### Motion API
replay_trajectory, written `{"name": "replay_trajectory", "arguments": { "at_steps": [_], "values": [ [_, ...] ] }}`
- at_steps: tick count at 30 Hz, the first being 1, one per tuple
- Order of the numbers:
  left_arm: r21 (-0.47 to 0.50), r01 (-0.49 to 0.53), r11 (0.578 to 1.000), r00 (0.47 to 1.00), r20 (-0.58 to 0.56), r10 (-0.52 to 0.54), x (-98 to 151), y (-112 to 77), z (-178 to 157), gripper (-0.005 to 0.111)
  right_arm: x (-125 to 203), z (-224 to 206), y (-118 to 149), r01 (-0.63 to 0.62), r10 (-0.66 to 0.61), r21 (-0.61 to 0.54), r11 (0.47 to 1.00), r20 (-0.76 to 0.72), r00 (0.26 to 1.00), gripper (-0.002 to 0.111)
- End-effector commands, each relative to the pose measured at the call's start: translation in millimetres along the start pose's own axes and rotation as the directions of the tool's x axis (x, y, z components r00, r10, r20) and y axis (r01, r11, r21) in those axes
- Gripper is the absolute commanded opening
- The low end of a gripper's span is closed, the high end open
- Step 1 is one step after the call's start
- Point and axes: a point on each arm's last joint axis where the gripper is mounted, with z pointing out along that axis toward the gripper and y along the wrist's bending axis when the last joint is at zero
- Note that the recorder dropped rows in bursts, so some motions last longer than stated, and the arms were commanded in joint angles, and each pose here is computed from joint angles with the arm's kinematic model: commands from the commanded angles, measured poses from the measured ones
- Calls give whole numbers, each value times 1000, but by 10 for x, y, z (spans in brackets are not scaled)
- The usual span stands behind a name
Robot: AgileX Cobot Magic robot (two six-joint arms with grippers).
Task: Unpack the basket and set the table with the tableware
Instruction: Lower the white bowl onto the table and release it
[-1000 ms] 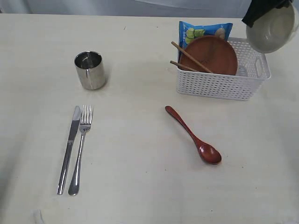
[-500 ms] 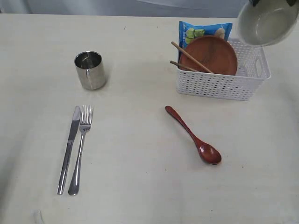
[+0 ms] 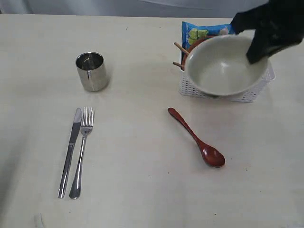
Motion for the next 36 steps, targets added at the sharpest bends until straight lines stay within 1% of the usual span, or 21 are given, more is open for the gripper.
{"name": "replay_trajectory", "arguments": {
  "at_steps": [1, 4, 6, 9, 10, 12, 15, 19, 22, 29, 33, 36],
  "values": [
    [6, 3, 1000, 1000, 9, -3, -1, -3, 1, 0, 258, 216, 297, 16, -7, -203, 979, 42, 999, 0],
    [6, 3, 1000, 1000, 9, -3, -1, -3, 1, 0, 416, 446, 561, 80, -73, -225, 971, 40, 997, 0],
    [6, 3, 1000, 1000, 9, -3, -1, -3, 1, 0, 526, 610, 773, 160, -159, -225, 961, 22, 987, 0],
    [6, 3, 1000, 1000, 9, -3, -1, -3, 1, 0, 604, 787, 1040, 255, -259, -226, 940, 15, 966, 0],
    [6, 3, 1000, 1000, 9, -3, -1, -3, 1, 0, 616, 832, 1113, 271, -275, -229, 935, 16, 961, 0],
    [6, 3, 1000, 1000, 9, -3, -1, -3, 1, 0, 599, 952, 1204, 264, -265, -225, 938, 23, 964, 0],
    [6, 3, 1000, 1000, 9, -3, -1, -3, 1, 0, 593, 1143, 1260, 262, -270, -217, 940, -10, 963, 0],
    [6, 3, 1000, 1000, 9, -3, -1, -3, 1, 0, 599, 1393, 1240, 247, -269, -200, 948, -90, 959, 0],
    [6, 3, 1000, 1000, 9, -3, -1, -3, 1, 0, 599, 1499, 1232, 246, -270, -193, 950, -114, 956, 0],
    [6, 3, 1000, 1000, 9, -3, -1, -3, 1, 0, 551, 1572, 1227, 256, -272, -175, 951, -75, 959, 0],
    [6, 3, 1000, 1000, 9, -3, -1, -3, 1, 0, 547, 1576, 1202, 289, -302, -150, 945, -73, 950, 0],
    [6, 3, 1000, 1000, 9, -3, -1, -3, 1, 0, 563, 1574, 1200, 290, -305, -153, 945, -91, 948, 0]
  ]
}}
